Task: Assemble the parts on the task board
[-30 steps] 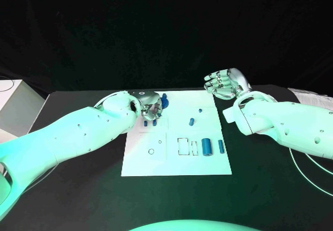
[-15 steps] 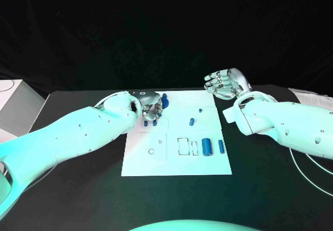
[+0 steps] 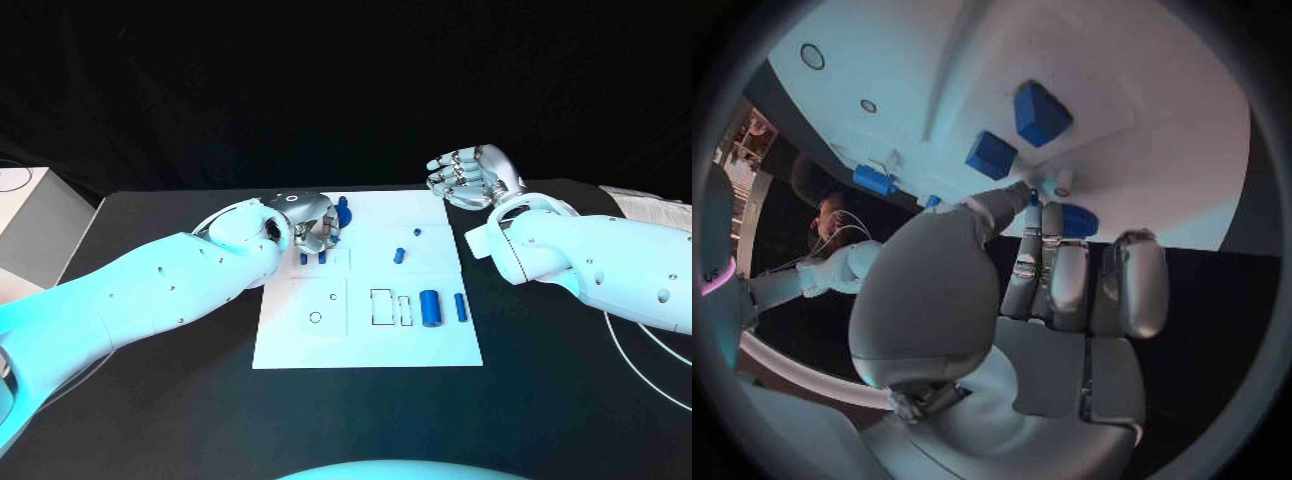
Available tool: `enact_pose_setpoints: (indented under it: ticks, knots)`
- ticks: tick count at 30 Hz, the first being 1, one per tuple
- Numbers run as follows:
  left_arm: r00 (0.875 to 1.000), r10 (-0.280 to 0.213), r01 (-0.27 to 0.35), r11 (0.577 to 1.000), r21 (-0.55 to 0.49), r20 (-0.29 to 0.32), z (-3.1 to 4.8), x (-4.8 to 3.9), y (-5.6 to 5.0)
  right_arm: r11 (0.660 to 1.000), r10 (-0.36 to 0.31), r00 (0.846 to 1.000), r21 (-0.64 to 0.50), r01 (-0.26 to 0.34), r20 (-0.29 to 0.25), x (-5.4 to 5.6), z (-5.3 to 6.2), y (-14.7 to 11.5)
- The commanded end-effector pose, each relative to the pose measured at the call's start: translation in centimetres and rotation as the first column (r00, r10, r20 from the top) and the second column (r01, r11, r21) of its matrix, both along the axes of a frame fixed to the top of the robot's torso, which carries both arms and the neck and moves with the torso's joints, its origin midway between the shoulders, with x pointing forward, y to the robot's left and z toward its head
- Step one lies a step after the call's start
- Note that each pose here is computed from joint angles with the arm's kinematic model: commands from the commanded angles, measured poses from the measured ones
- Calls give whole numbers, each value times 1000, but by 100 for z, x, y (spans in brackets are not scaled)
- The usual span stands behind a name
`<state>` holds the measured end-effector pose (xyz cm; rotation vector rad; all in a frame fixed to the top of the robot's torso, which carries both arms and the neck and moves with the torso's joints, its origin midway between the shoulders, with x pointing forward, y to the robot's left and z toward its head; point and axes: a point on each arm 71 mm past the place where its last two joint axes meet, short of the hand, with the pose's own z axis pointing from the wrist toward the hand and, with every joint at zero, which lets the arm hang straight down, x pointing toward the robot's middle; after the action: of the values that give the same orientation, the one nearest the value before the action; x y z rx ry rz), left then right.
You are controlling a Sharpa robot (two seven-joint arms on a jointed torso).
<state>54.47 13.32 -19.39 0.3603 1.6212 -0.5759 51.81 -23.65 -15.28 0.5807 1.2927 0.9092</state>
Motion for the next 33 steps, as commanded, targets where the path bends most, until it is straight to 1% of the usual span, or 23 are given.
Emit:
enact_pose_setpoints:
  ticks: [1, 9, 13, 17, 22, 27, 30, 33]
  knots:
    - [999, -20, 25, 992, -124, 40, 89, -21, -7, 1000, 10, 1000, -2, -10, 17, -5, 12, 7]
    - [1000, -17, 19, 983, -185, 12, 128, -41, 67, 1000, 6, 1000, -1, -6, 23, -5, 15, -4]
    - [1000, -13, 12, 977, -211, -5, 165, -48, 133, 1000, 3, 1000, 0, -3, 26, -5, 17, -14]
    - [1000, -3, -4, 972, -236, -31, 181, -50, 207, 1000, 2, 1000, 0, -2, 27, -5, 17, -20]
    - [998, 8, -25, 961, -277, -62, 168, -67, 299, 1000, 1, 1000, 0, -1, 27, -6, 17, -25]
    - [996, 25, -53, 929, -366, -82, 161, -77, 406, 1000, 0, 1000, 0, 0, 26, -8, 13, -30]
    - [995, 31, -70, 906, -417, -99, 135, -80, 465, 1000, 1, 1000, 0, -1, 25, -9, 11, -29]
    - [993, 30, -79, 892, -445, -116, 99, -84, 492, 1000, 1, 1000, 0, -1, 25, -10, 7, -27]
